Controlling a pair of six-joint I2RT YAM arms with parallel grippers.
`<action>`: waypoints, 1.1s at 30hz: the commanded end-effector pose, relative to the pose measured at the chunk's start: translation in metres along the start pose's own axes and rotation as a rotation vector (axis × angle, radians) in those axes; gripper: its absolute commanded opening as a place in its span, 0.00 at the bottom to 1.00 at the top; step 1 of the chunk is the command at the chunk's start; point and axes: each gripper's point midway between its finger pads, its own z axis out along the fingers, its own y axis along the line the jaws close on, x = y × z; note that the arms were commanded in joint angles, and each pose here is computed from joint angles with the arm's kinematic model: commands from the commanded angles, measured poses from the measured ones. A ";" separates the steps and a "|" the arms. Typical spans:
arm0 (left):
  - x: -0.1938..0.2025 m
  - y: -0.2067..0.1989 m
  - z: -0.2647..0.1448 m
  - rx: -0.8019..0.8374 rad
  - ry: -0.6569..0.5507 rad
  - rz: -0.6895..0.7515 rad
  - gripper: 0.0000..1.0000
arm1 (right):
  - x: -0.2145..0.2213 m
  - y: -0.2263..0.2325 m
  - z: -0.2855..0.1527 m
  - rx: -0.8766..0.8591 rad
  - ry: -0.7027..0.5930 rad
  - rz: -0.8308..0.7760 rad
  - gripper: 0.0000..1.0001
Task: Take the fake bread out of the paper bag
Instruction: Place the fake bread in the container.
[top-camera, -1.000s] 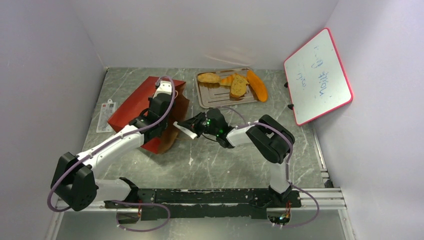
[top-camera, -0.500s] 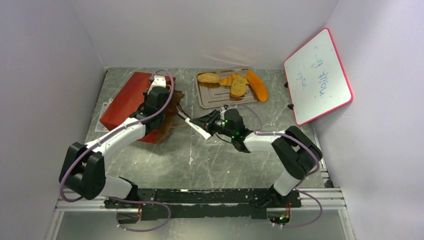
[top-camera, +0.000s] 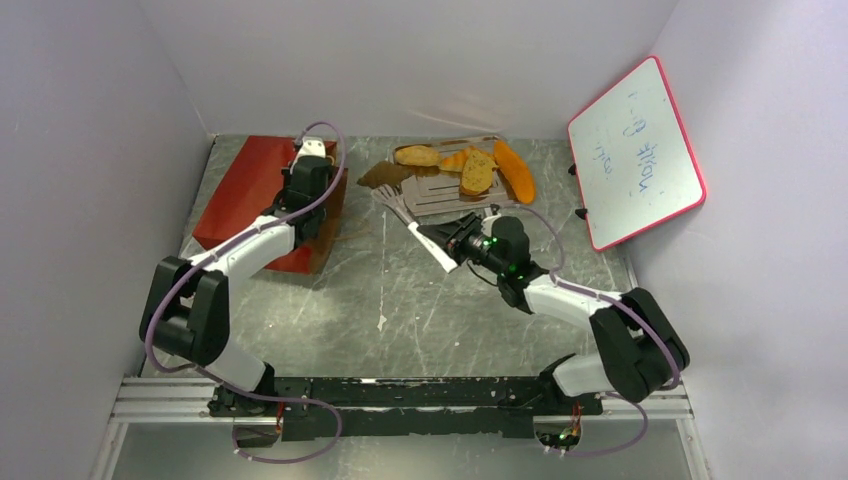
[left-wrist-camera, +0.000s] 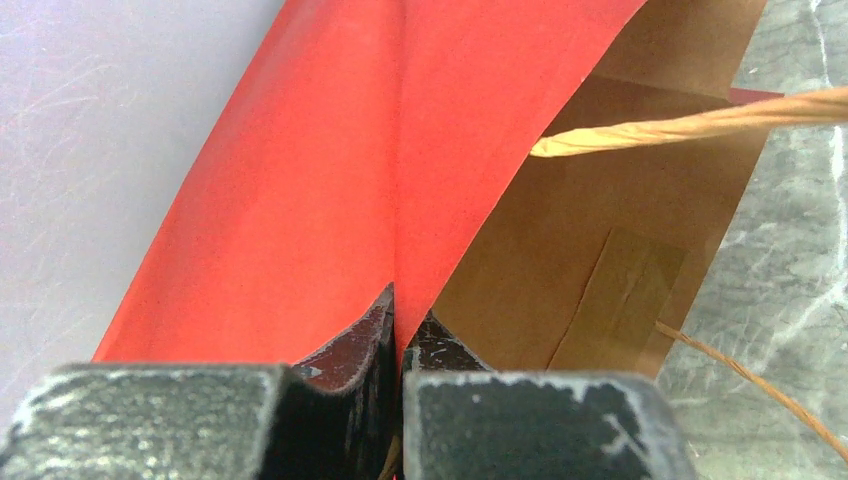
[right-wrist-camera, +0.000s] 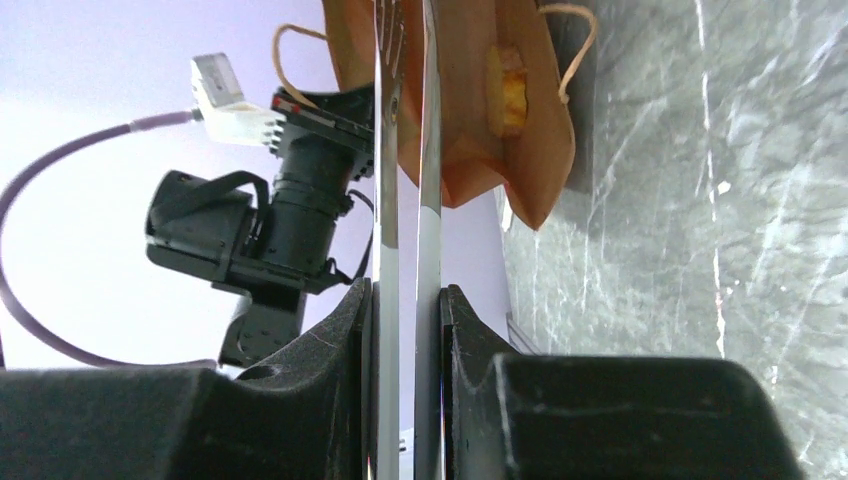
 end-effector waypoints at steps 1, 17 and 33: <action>-0.021 -0.002 0.008 0.016 -0.052 -0.028 0.07 | -0.022 0.008 -0.014 -0.025 -0.054 -0.012 0.00; -0.054 0.000 -0.025 0.151 -0.168 -0.103 0.07 | -0.094 -0.036 0.017 0.001 -0.158 0.116 0.00; -0.050 0.003 -0.042 0.187 -0.190 -0.116 0.07 | -0.134 -0.047 0.043 0.004 -0.206 0.138 0.06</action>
